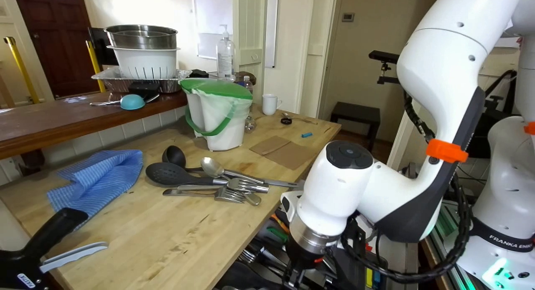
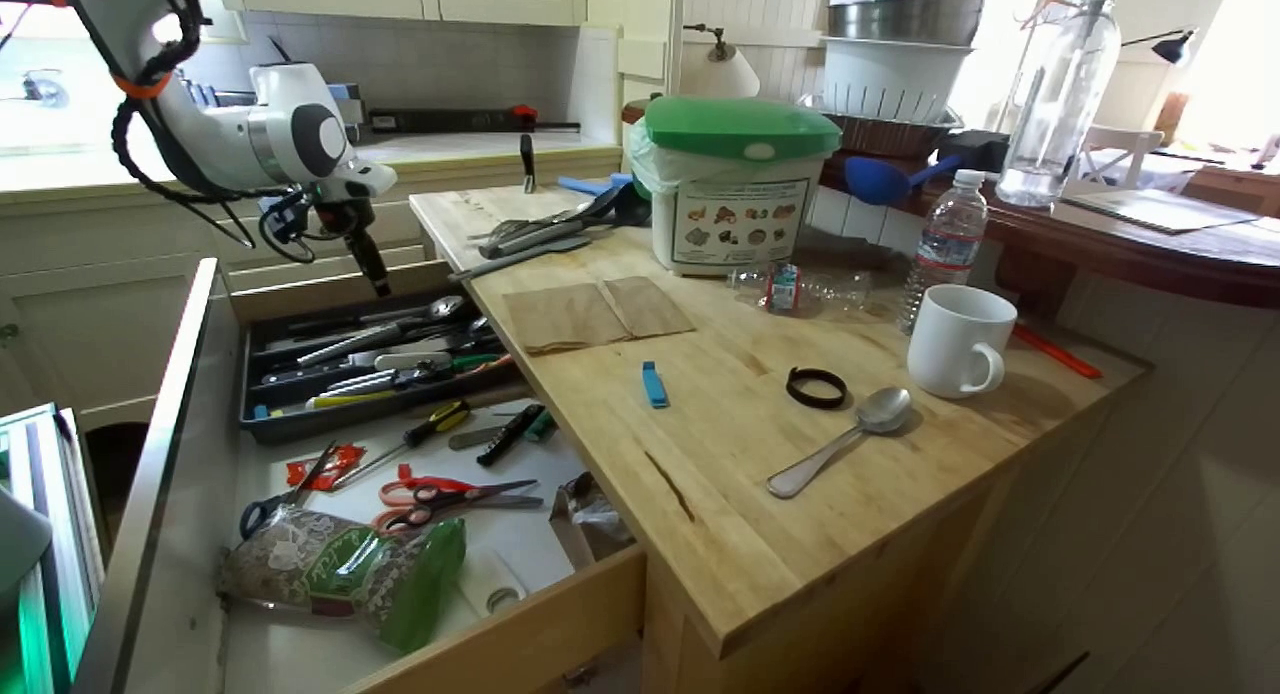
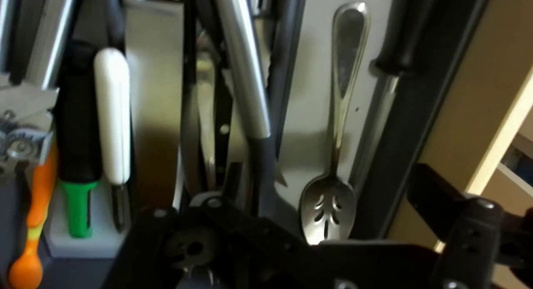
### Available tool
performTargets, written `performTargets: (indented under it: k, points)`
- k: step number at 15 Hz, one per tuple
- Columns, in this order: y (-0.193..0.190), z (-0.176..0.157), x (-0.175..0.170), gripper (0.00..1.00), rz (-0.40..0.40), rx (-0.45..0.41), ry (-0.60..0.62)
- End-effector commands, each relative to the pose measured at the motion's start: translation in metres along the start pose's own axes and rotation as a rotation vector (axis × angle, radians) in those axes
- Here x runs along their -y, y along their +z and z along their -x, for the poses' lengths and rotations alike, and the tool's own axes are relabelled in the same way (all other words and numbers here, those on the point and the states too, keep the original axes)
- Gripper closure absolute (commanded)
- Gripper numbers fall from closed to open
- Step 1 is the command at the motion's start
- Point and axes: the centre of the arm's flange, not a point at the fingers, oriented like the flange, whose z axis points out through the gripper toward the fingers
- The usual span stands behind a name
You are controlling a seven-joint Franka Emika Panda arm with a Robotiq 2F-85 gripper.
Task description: Move the black and grey ladle in the drawer to the left, pick up the plastic grey spatula from the table and put it in the drawer
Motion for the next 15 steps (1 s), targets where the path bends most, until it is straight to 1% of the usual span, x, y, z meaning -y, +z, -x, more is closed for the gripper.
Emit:
performTargets:
  k: [1,2,3,5,6,7,9,11,13,15]
  points:
    - [0.02,0.017,0.021,0.0,0.0,0.068,0.099]
    - [0.009,0.014,0.013,0.0,-0.011,0.039,0.04]
    - [0.012,0.018,0.015,0.0,-0.01,0.047,0.039]
    - [0.014,0.014,0.013,0.0,-0.013,0.045,0.053]
    - [0.014,0.016,0.006,0.0,-0.028,0.058,0.049]
    - [0.014,0.02,-0.002,0.0,-0.047,0.098,0.057]
    - [0.018,0.023,-0.016,0.0,-0.062,0.152,0.069]
    - [0.026,0.022,-0.034,0.0,-0.08,0.197,0.056]
    - [0.029,0.02,-0.05,0.0,-0.071,0.217,0.049]
    - [0.026,0.01,-0.067,0.0,-0.056,0.222,0.029]
